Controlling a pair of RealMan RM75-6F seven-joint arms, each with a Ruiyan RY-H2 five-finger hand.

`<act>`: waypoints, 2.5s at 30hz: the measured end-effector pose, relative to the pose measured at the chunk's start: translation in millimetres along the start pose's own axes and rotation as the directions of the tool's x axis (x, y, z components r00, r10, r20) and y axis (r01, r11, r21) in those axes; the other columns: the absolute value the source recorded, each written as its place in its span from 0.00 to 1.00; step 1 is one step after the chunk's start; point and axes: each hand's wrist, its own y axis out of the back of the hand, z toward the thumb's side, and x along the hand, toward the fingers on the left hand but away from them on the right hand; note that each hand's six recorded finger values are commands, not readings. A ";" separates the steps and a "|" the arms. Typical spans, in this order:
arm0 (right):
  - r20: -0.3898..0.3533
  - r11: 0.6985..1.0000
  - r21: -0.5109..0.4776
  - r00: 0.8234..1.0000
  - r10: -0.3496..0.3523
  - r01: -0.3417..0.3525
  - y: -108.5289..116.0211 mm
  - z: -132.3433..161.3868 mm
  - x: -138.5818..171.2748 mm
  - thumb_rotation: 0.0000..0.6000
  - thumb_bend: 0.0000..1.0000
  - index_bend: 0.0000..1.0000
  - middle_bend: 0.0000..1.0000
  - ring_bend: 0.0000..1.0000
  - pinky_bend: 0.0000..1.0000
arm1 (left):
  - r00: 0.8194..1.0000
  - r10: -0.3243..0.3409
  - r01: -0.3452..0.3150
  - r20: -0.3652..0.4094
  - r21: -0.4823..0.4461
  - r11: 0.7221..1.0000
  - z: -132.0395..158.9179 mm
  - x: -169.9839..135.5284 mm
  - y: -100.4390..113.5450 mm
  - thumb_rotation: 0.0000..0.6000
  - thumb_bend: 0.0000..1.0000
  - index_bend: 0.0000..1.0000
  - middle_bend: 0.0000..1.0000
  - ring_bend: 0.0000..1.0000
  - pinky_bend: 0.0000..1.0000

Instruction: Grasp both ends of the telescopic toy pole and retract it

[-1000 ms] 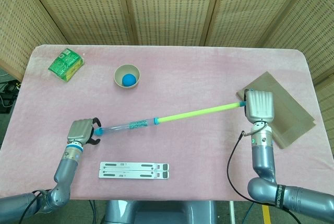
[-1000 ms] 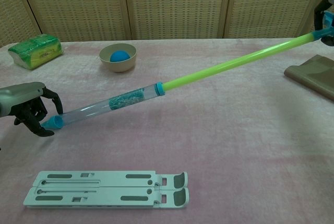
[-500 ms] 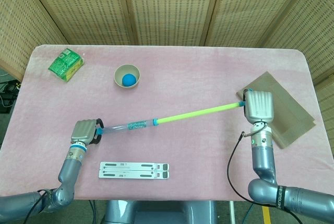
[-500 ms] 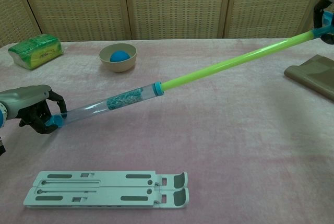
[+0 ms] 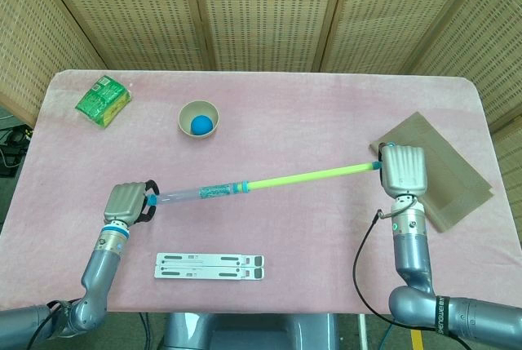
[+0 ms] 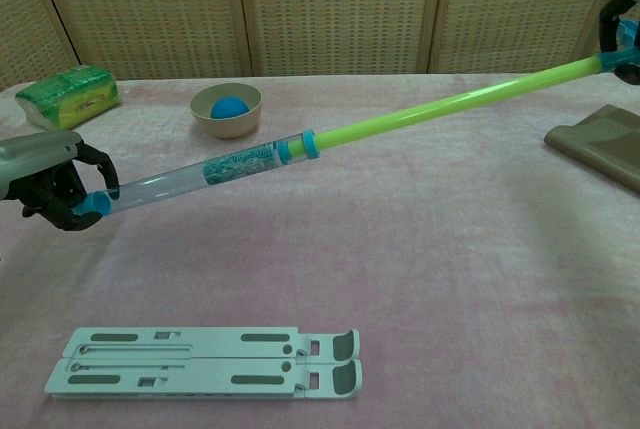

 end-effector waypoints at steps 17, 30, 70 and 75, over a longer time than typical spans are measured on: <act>-0.075 1.000 0.023 0.997 -0.005 0.007 -13.6 31.7 14.8 1.00 0.62 0.85 1.00 1.00 0.66 | 0.999 0.023 -0.021 0.049 -0.058 0.998 20.7 -17.3 25.1 1.00 0.55 0.46 0.86 0.77 0.70; -0.138 1.000 -0.001 0.990 0.015 -0.016 -25.4 56.5 32.0 1.00 0.62 0.85 1.00 1.00 0.66 | 0.994 0.058 -0.047 0.090 -0.112 0.993 52.4 -21.9 47.2 1.00 0.55 0.46 0.86 0.77 0.70; -0.207 0.998 0.002 0.977 0.056 -0.057 -46.6 94.4 49.3 1.00 0.51 0.66 0.80 0.84 0.57 | 0.992 0.037 -0.023 0.120 -0.113 0.993 75.7 -19.5 44.5 1.00 0.42 0.28 0.51 0.51 0.52; -0.183 0.996 0.046 0.980 0.083 -0.076 -50.3 87.2 48.8 1.00 0.33 0.29 0.29 0.37 0.32 | 0.994 0.009 0.000 0.112 -0.081 0.997 68.7 -20.5 41.6 1.00 0.23 0.01 0.05 0.07 0.22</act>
